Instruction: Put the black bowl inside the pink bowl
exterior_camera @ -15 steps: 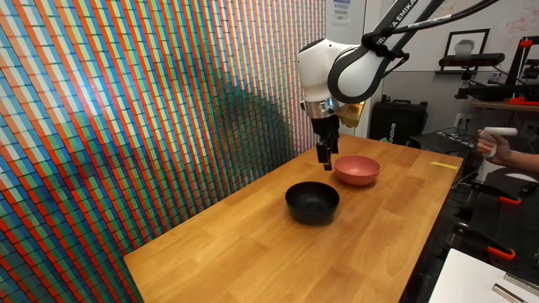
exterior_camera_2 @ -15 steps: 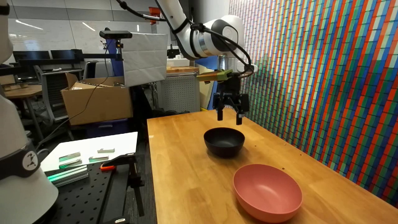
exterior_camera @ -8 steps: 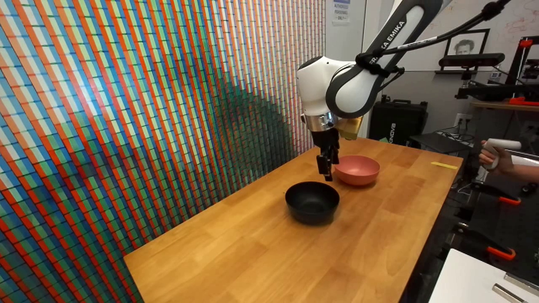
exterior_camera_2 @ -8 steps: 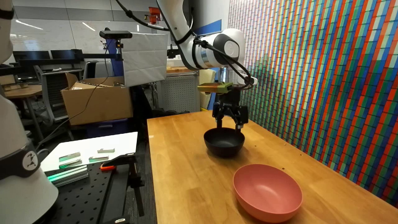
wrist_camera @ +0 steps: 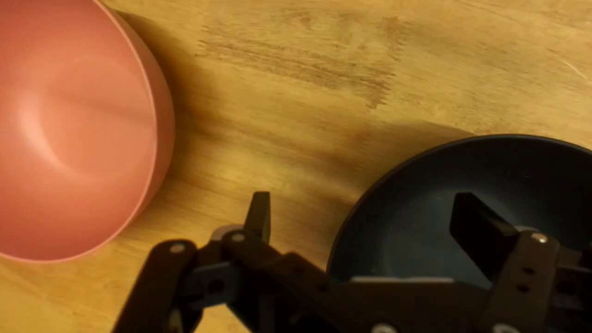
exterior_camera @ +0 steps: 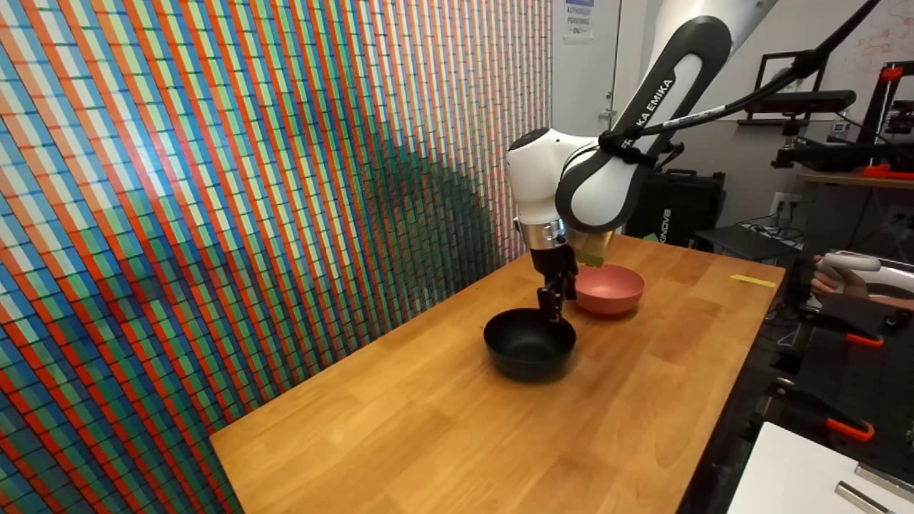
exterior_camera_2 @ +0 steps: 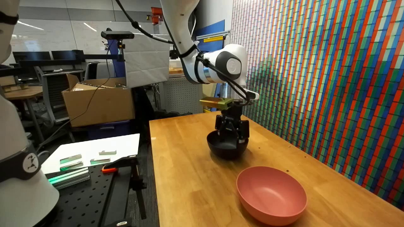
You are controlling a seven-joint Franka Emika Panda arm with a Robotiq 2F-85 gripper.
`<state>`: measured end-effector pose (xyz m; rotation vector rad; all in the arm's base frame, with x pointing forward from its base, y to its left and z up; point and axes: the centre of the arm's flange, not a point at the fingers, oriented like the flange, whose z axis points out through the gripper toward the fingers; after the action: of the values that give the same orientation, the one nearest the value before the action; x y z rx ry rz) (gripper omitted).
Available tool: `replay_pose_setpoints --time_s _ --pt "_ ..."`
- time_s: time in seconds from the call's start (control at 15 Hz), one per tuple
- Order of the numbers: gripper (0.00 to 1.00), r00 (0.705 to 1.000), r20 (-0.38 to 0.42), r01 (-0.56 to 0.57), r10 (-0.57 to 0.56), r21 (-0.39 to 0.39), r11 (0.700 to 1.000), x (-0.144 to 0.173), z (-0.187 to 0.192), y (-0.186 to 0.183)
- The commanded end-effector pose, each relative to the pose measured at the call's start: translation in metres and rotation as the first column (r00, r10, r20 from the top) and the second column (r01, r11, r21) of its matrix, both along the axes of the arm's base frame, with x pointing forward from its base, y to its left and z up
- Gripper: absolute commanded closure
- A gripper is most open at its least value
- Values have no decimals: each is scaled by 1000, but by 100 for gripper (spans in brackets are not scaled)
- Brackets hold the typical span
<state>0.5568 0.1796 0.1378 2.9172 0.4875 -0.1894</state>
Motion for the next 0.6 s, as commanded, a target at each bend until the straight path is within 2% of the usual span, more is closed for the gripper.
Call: replay_pose_setpoints --time_s 0.0,0.13,0.2,0.27,0.33,0.53 --pt "0 1000 9 28 -28 4 1000 8 -18 5" --pt "0 999 1 37 -37 6 999 7 -25 5" --pt "25 999 4 38 -38 5 999 7 -27 5" --pt "26 999 5 38 -38 2 999 6 -29 5" --pt "32 999 8 39 -39 2 999 6 -29 4" --pt "58 999 14 42 -42 8 999 6 -30 4"
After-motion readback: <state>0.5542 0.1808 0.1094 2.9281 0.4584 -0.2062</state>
